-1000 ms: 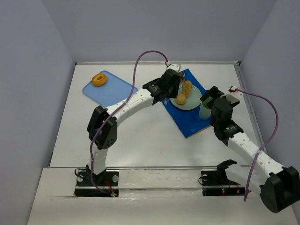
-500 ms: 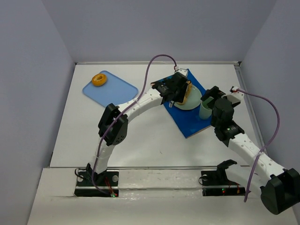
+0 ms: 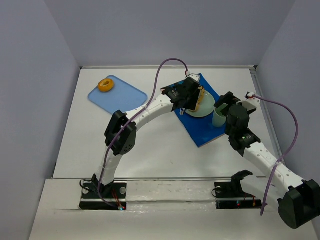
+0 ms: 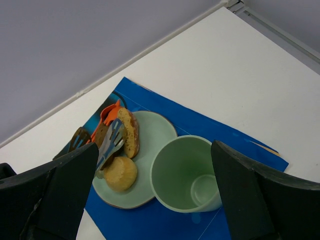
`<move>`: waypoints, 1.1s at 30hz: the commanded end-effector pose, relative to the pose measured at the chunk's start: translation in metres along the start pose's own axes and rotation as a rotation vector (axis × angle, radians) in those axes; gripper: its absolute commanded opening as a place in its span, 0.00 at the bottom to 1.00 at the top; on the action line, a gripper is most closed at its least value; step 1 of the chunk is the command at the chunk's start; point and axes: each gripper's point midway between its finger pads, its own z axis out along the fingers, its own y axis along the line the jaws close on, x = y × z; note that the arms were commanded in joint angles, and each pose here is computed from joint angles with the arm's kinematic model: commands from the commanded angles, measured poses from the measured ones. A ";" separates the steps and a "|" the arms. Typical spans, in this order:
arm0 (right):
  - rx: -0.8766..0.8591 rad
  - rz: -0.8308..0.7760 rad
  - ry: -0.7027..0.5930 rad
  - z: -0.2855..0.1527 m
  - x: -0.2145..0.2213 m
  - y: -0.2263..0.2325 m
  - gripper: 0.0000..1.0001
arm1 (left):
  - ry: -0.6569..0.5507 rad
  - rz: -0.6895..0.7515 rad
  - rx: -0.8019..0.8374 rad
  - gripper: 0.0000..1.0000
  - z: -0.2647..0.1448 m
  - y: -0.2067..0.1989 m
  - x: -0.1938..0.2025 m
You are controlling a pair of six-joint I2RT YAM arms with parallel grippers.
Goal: Place the bread
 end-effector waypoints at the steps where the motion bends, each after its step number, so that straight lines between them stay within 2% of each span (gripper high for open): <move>1: -0.004 0.056 -0.074 0.000 -0.023 0.005 1.00 | -0.134 -0.012 0.060 0.66 -0.046 -0.011 -0.052; 10: -0.002 0.053 -0.071 0.001 -0.022 0.006 1.00 | -0.220 -0.013 0.103 0.66 -0.087 -0.008 -0.071; 12: -0.004 0.054 -0.071 0.001 -0.022 0.006 1.00 | -0.258 -0.026 0.102 0.63 -0.101 -0.004 -0.078; 17: -0.003 0.054 -0.072 0.001 -0.022 0.006 1.00 | -0.296 -0.090 -0.014 0.62 -0.119 0.025 -0.073; 19: -0.002 0.050 -0.071 0.001 -0.022 0.006 1.00 | -0.286 -0.113 -0.065 0.62 -0.124 0.041 -0.057; 22: 0.001 0.050 -0.074 0.001 -0.022 0.005 1.00 | -0.216 -0.133 -0.139 0.62 -0.120 0.065 -0.009; 25: 0.003 0.050 -0.075 0.001 -0.022 0.005 1.00 | -0.202 -0.158 -0.138 0.62 -0.129 0.076 0.015; 26: 0.002 0.052 -0.076 0.001 -0.023 0.005 1.00 | -0.155 -0.168 -0.157 0.62 -0.123 0.083 0.042; 28: 0.001 0.051 -0.075 0.001 -0.023 0.005 1.00 | -0.134 -0.200 -0.158 0.62 -0.130 0.091 0.063; 29: 0.000 0.053 -0.076 0.001 -0.023 0.006 1.00 | -0.073 -0.237 -0.191 0.62 -0.125 0.100 0.094; 33: 0.006 0.047 -0.072 0.004 -0.020 0.006 1.00 | 0.018 -0.365 -0.253 0.58 -0.132 0.119 0.154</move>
